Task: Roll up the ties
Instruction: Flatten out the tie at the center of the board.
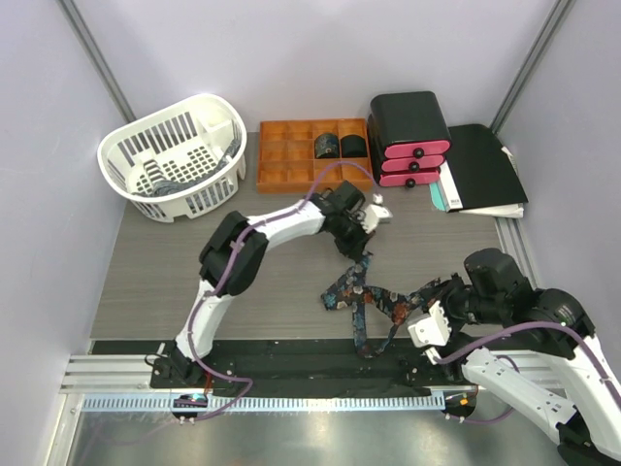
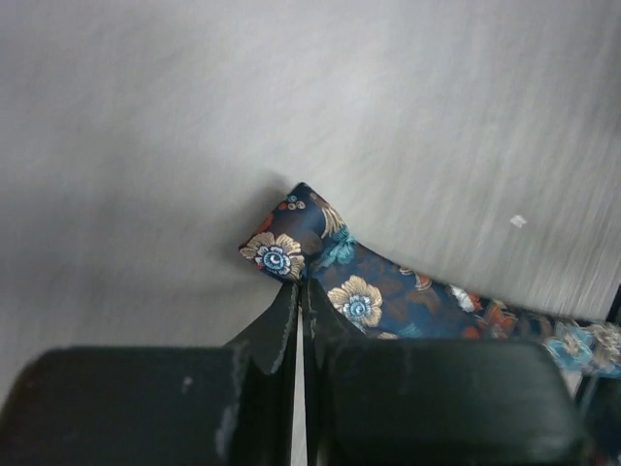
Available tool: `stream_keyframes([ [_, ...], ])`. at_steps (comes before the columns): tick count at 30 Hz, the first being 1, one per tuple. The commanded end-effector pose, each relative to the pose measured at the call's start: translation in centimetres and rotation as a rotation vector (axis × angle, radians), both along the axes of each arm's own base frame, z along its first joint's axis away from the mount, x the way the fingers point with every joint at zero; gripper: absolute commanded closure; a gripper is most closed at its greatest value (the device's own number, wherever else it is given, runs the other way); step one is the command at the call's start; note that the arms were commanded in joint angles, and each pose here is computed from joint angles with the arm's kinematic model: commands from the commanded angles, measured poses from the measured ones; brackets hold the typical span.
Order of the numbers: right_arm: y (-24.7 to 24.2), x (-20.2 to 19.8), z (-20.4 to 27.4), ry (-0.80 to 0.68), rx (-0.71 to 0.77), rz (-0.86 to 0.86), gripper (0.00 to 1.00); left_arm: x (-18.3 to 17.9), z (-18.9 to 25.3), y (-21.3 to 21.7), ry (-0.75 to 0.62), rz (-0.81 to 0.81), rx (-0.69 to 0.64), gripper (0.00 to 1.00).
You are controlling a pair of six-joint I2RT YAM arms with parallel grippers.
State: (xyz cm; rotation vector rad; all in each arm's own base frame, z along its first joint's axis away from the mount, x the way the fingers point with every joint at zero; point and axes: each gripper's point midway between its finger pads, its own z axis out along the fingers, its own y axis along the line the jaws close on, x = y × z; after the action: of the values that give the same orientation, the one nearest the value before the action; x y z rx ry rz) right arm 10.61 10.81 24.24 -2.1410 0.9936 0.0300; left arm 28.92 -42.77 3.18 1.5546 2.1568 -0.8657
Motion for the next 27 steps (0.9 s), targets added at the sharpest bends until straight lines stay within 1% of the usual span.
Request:
stream_keyframes([
  [1,-3.3,3.5,-3.3,-0.043,-0.158,-0.232,0.99,7.7,10.6,5.6,-0.016,0.396,-0.212,1.00],
  [2,-4.0,4.6,-3.8,-0.082,-0.196,-0.276,0.99,8.7,11.7,7.0,-0.017,0.465,-0.235,1.00],
  [3,-5.3,6.5,-3.4,-0.171,-0.243,-0.359,0.99,9.6,13.2,8.5,-0.036,0.529,-0.263,1.00],
  [4,-6.0,7.0,-4.8,-0.179,-0.296,-0.385,0.99,10.6,15.0,11.6,-0.041,0.632,-0.304,1.00],
  [6,-7.2,7.6,-5.2,-0.218,-0.345,-0.435,0.99,10.9,16.4,14.5,-0.047,0.706,-0.334,1.00],
  [7,-7.7,7.4,-6.3,-0.207,-0.374,-0.440,0.99,10.3,16.7,16.8,-0.036,0.751,-0.343,1.00],
  [8,-8.0,7.4,-6.7,-0.211,-0.389,-0.447,0.99,9.7,16.3,17.7,-0.021,0.777,-0.332,1.00],
  [9,-8.9,7.5,-7.8,-0.223,-0.442,-0.470,0.99,9.1,15.7,18.6,-0.015,0.791,-0.311,1.00],
  [10,-9.4,7.6,-8.3,-0.238,-0.461,-0.485,0.99,7.8,15.1,20.0,-0.010,0.811,-0.289,1.00],
  [11,-10.1,7.6,-8.9,-0.250,-0.498,-0.503,0.99,7.5,14.3,21.1,-0.017,0.843,-0.265,1.00],
  [12,-10.7,7.5,-10.2,-0.243,-0.535,-0.518,0.99,6.3,12.5,22.1,0.006,0.870,-0.234,1.00],
  [14,-11.6,7.2,-11.1,-0.238,-0.555,-0.562,0.99,6.1,12.6,24.5,-0.002,0.955,-0.244,1.00],
  [15,-12.2,6.8,-12.8,-0.220,-0.600,-0.560,0.99,5.2,11.1,25.3,0.030,0.971,-0.221,1.00],
  [16,-12.6,6.7,-13.3,-0.227,-0.613,-0.581,0.99,4.9,10.7,26.1,0.038,0.987,-0.209,1.00],
  [18,-13.1,6.1,-15.5,-0.197,-0.638,-0.588,0.99,3.3,9.4,26.9,0.054,0.991,-0.172,1.00],
  [20,-13.3,6.2,-16.7,-0.209,-0.649,-0.596,0.99,2.7,8.8,27.4,0.047,1.005,-0.147,1.00],
  [21,-13.0,6.6,-17.5,-0.218,-0.643,-0.592,0.99,2.4,7.9,28.3,0.043,1.032,-0.106,1.00],
  [23,-12.8,7.0,-17.9,-0.226,-0.634,-0.596,0.99,2.2,7.4,29.0,0.040,1.054,-0.078,1.00],
  [24,-12.5,7.4,-18.3,-0.237,-0.623,-0.600,0.99,2.2,7.0,30.1,0.024,1.093,-0.040,1.00],
  [27,-12.5,8.0,-19.1,-0.245,-0.623,-0.633,0.99,2.2,6.5,32.1,0.022,1.163,-0.023,1.00],
])
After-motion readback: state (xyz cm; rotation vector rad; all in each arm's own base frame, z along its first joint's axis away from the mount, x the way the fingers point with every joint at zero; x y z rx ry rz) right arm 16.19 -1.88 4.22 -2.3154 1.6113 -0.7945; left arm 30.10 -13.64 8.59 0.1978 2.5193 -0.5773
